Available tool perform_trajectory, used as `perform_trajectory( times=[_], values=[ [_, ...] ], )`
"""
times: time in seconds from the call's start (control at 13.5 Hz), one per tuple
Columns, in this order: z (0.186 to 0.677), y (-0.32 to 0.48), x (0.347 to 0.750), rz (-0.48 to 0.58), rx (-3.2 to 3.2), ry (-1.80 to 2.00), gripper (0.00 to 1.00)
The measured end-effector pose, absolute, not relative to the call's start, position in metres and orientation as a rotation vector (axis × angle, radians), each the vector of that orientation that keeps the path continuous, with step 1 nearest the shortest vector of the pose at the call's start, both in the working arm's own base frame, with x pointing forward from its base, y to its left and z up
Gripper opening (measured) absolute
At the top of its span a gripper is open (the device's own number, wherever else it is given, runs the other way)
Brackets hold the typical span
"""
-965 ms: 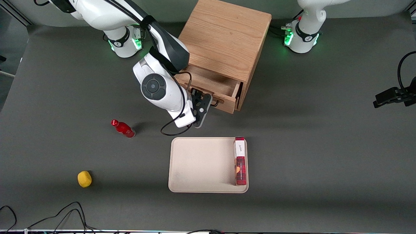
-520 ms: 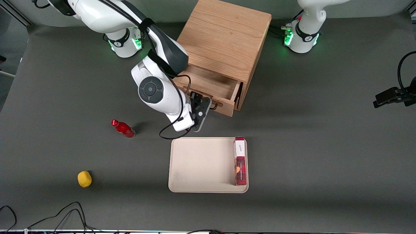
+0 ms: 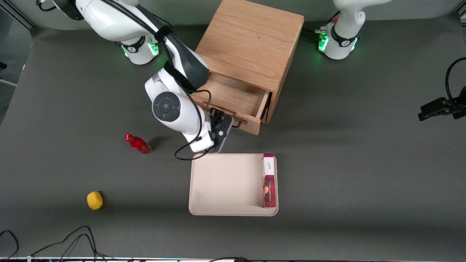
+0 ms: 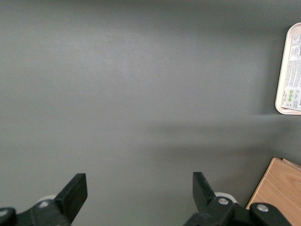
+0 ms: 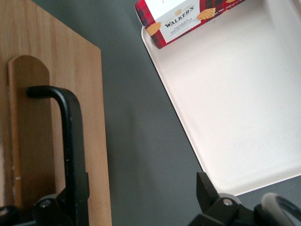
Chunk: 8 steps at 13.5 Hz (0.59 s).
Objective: Open upper drawer
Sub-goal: 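Pull the upper drawer handle outward from the cabinet with the right gripper, then keep pulling the upper drawer fully open with the right gripper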
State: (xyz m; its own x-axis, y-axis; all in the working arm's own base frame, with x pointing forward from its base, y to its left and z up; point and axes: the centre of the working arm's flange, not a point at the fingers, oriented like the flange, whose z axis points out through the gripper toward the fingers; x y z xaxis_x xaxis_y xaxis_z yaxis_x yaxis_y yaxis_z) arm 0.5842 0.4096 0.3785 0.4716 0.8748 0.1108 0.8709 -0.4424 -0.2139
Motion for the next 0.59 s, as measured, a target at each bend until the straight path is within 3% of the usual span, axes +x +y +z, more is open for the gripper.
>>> perform_trajectory(
  times=[0.59],
  values=[
    [0.378,0.393,0.608,-0.003,-2.51,-1.471,1.0]
  ],
)
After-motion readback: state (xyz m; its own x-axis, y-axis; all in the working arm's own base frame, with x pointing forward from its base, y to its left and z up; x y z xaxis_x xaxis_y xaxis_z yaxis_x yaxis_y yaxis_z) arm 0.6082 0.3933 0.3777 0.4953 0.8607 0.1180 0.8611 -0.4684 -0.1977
